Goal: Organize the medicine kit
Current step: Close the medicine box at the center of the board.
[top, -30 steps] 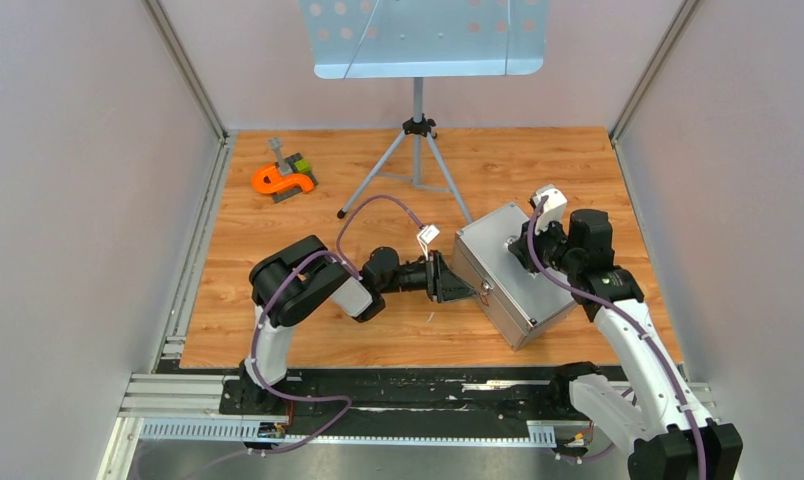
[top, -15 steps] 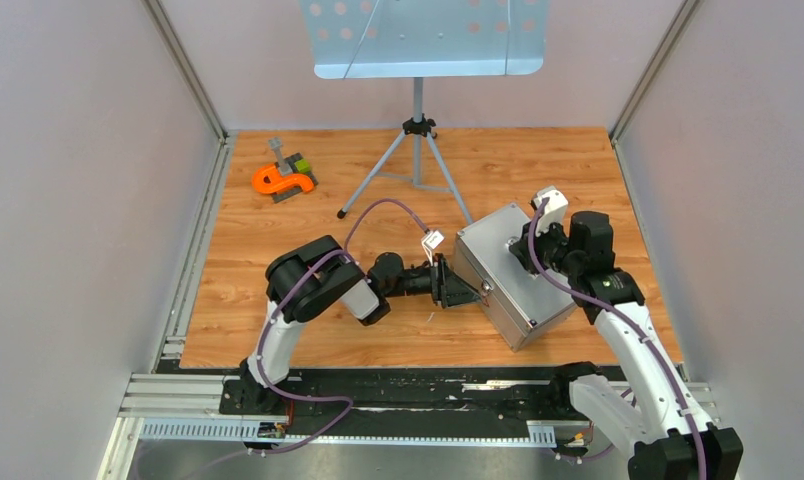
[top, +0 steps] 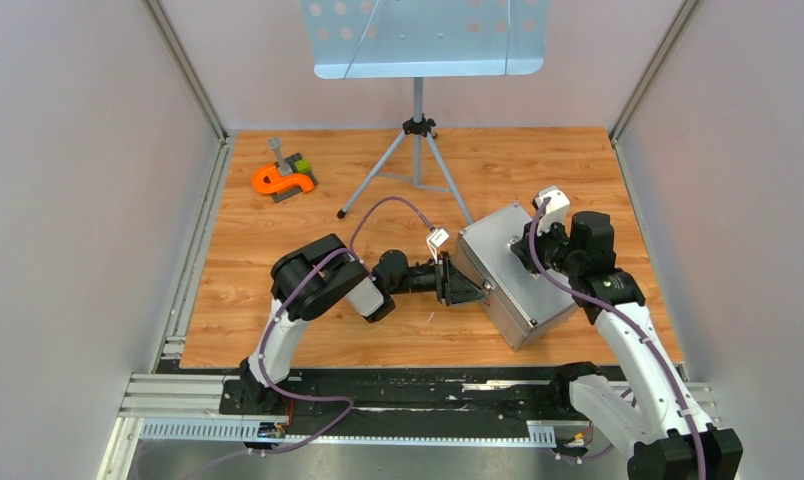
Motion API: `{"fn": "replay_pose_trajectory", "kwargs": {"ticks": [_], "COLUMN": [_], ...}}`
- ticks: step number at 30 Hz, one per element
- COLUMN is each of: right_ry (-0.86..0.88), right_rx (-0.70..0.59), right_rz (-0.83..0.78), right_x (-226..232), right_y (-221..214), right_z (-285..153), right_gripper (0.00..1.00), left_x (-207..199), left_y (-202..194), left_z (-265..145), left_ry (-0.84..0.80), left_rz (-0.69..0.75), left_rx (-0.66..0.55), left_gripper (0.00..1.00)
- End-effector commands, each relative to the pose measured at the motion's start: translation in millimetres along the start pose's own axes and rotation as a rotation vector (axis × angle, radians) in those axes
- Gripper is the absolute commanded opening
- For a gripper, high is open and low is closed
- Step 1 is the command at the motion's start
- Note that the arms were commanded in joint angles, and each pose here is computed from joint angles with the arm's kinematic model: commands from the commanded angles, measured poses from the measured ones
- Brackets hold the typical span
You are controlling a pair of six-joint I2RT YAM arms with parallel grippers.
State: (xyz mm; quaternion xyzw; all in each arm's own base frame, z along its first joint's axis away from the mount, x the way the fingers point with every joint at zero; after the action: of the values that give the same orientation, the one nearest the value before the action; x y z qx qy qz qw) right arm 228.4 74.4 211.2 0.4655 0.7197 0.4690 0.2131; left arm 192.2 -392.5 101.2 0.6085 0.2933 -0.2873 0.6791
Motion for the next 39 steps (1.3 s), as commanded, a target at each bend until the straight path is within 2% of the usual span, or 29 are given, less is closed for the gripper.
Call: {"fn": "replay_pose_trajectory", "kwargs": {"ticks": [1, 14, 20, 21, 27, 29, 33, 39], "right_ry": [-0.009, -0.019, -0.02, -0.023, -0.05, -0.063, -0.067, -0.049], "right_rx": [0.07, 0.073, 0.073, 0.068, 0.01, -0.015, -0.056, -0.11], "right_rz": [0.043, 0.047, 0.048, 0.046, 0.037, 0.031, 0.013, -0.026], "right_x": [1, 0, 1, 1, 4, 5, 10, 23], "right_y": [-17, -17, -13, -12, 3, 10, 23, 34], "right_z": [-1, -1, -3, -5, -21, -29, -45, -67], "right_gripper": [0.0, 0.0, 0.0, 0.02, 0.41, 0.51, 0.55, 0.54], "left_x": [-20, -37, -39, -39, -40, -42, -46, -49], "left_y": [15, 20, 21, 21, 23, 23, 25, 28], "left_z": [7, 0, 1, 1, 2, 2, 3, 4], "left_ry": [-0.074, -0.1, -0.107, -0.106, -0.115, -0.121, -0.131, -0.144], "left_rz": [0.067, 0.06, 0.048, 0.044, 0.03, 0.025, 0.02, 0.007], "left_rx": [-0.05, -0.048, -0.047, -0.047, -0.043, -0.041, -0.04, -0.037], "left_gripper": [0.58, 0.5, 0.41, 0.39, 0.3, 0.27, 0.27, 0.27]}}
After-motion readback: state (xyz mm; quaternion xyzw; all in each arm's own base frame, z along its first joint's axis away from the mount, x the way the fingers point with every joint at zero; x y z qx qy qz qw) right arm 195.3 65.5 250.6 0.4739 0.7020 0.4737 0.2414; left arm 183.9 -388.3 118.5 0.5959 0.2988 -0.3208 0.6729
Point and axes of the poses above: each gripper's point midway between its finger pads, its own z axis out along the fingers, its own x axis along the line the jaws close on, y = z × x, the point moved 6 cm from there along -z, back along the fingers, and after that the axes turned 3 degrees about z, right-handed, at the moved point
